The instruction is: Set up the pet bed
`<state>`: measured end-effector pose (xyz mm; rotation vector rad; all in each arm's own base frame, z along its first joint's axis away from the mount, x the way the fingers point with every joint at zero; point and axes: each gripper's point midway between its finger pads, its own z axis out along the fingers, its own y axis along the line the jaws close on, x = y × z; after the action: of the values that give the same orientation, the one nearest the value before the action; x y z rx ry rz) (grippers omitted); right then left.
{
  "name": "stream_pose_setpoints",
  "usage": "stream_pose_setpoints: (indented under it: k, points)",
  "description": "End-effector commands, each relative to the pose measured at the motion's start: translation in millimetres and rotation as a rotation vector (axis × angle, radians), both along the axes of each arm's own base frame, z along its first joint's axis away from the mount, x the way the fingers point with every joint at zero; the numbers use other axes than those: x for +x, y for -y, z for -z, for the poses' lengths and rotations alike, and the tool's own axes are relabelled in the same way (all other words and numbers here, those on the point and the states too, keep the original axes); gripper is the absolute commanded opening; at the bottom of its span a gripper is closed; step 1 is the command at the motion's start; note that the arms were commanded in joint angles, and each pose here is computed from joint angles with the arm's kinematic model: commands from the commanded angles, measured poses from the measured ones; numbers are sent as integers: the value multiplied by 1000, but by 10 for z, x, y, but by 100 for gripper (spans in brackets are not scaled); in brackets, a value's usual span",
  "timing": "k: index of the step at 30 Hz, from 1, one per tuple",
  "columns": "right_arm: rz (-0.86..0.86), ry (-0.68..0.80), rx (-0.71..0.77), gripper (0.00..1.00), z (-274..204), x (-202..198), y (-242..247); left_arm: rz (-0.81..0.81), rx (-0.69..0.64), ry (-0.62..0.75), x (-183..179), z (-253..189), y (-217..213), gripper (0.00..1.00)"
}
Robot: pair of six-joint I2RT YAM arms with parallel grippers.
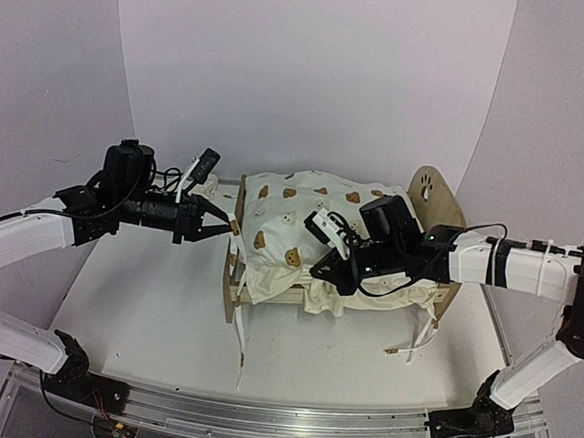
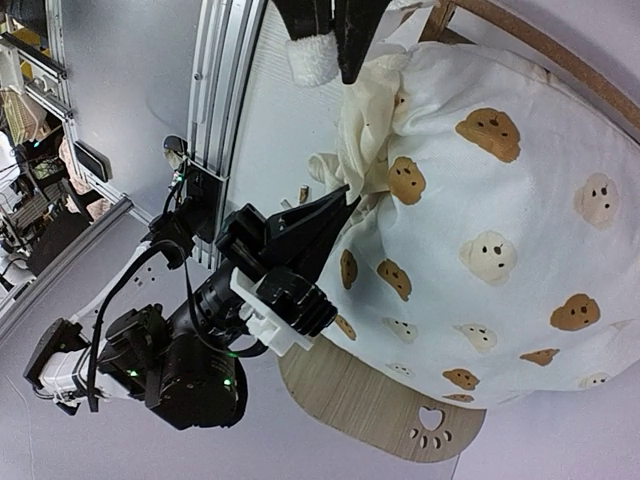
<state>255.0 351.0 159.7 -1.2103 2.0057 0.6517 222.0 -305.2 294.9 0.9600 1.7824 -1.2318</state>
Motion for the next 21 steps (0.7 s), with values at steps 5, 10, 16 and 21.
stream_pose_setpoints:
  k: [5,10,16,21]
  points:
    - [12,57,64,0,-325,69,-24,2,25,52,145,8,79,0]
    - [13,58,65,0,-331,73,-27,-2,31,84,185,104,88,0]
    - [10,59,71,0,-354,66,-32,-38,85,112,235,341,31,0]
    - [8,57,71,0,-349,62,-32,-65,117,175,301,438,-10,0]
